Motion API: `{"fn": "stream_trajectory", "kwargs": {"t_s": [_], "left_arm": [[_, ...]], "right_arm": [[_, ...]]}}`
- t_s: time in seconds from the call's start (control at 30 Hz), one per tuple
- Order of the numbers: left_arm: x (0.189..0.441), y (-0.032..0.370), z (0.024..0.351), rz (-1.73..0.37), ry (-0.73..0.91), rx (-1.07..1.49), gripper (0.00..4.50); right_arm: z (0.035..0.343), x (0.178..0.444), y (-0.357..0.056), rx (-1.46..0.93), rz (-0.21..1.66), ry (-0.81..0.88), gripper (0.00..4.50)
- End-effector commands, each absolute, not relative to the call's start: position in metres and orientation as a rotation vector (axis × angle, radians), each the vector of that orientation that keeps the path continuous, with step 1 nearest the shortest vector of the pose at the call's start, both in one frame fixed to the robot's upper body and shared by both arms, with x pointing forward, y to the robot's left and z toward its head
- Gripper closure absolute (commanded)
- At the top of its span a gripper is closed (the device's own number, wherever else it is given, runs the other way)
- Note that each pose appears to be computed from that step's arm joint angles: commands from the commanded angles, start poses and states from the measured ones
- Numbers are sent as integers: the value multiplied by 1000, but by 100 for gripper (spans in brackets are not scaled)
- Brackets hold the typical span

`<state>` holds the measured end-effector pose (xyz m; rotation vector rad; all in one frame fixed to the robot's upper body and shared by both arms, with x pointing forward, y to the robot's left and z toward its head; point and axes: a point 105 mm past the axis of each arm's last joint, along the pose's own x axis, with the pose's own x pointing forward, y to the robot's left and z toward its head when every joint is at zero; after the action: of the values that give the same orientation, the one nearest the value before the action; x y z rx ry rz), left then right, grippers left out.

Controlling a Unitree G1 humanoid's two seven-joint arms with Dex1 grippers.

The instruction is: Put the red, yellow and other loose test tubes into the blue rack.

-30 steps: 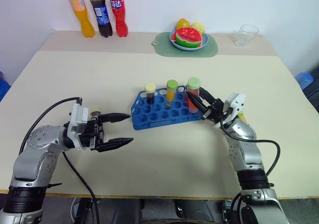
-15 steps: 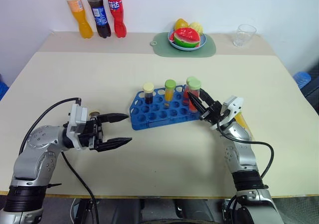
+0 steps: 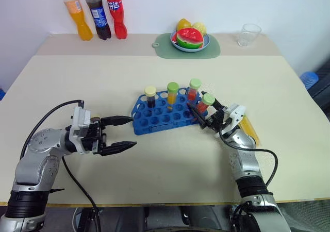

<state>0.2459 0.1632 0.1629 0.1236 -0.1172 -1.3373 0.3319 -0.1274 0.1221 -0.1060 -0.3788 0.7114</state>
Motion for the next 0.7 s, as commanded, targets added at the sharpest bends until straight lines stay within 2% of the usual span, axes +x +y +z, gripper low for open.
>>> {"fn": "stream_trajectory", "kwargs": {"t_s": [0.03,0.2,0.33,0.53,0.7], "left_arm": [[247,160,166,-1350,-139,129,78],[248,155,164,-1371,-143,121,78],[250,152,162,-1386,-143,118,78],[250,148,161,-1410,-143,110,78],[251,146,161,-1413,-145,111,78]], "right_arm": [[144,321,-133,-249,733,-418,25],[165,296,-153,-370,763,-321,25],[185,285,-178,-357,754,-144,25],[186,303,-231,-237,530,274,25],[174,310,-260,-134,403,517,25]]}}
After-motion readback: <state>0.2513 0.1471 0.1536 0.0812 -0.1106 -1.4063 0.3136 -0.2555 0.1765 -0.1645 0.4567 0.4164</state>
